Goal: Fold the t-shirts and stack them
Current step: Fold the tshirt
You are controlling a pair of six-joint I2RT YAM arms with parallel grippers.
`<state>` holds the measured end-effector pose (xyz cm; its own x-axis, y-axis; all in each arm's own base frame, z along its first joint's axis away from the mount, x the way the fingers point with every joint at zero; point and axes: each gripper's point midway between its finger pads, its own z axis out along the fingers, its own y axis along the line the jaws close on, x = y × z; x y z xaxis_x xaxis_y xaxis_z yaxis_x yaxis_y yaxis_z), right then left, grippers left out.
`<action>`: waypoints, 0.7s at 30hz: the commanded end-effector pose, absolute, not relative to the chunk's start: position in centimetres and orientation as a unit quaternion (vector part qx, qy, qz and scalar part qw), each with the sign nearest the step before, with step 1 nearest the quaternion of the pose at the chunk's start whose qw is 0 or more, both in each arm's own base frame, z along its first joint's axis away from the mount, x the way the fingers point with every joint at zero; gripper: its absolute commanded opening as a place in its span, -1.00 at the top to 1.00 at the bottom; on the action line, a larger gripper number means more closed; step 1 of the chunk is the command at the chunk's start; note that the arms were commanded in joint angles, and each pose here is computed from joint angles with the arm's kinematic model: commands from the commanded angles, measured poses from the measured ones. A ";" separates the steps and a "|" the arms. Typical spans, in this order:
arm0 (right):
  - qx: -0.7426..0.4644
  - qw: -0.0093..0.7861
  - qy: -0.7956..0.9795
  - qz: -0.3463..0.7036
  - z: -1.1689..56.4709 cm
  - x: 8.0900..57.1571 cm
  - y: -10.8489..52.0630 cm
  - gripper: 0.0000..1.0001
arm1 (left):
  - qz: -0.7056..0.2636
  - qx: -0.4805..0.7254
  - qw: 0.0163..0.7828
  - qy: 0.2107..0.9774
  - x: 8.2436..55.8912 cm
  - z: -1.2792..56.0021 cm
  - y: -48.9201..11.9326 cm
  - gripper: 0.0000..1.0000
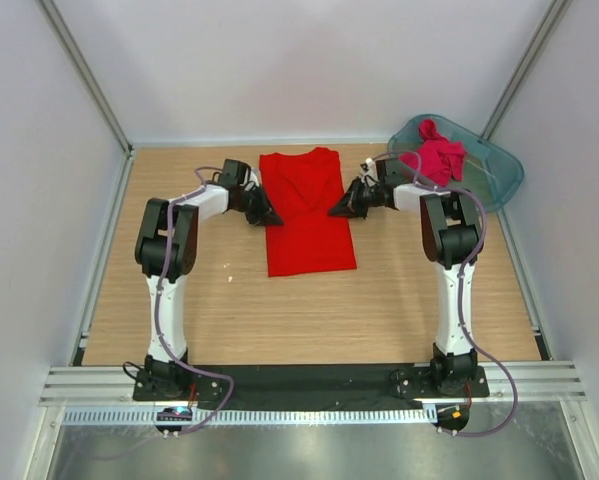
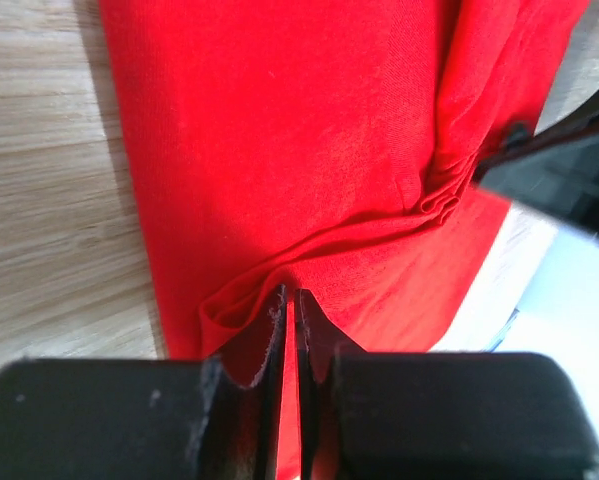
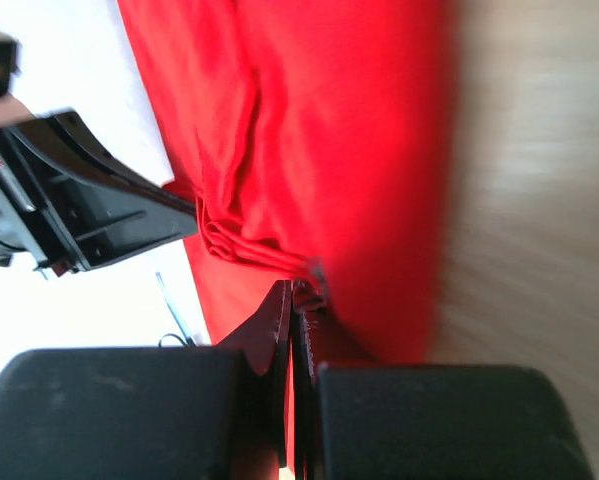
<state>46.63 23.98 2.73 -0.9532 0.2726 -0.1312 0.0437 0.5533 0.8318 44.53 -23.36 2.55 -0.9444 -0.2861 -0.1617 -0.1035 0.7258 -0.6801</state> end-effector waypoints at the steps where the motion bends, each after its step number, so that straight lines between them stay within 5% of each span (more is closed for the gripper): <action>1: 0.093 0.156 0.861 0.474 3.3 49.1 21.5 0.96 | -0.343 -0.094 0.134 0.925 45.0 1.0 -22.4 0.85; 7: 0.121 0.164 0.869 0.450 3.9 50.1 17.7 0.96 | -0.339 -0.086 0.129 0.928 44.6 1.3 -22.0 0.77; 12: 0.121 0.157 0.899 0.389 7.5 47.4 15.9 0.87 | -0.357 -0.068 0.161 0.917 44.5 6.4 -22.3 0.16; 21: 0.073 0.151 0.941 0.294 10.2 37.0 14.6 0.07 | -0.318 -0.054 0.239 0.916 40.1 15.4 -19.3 -0.11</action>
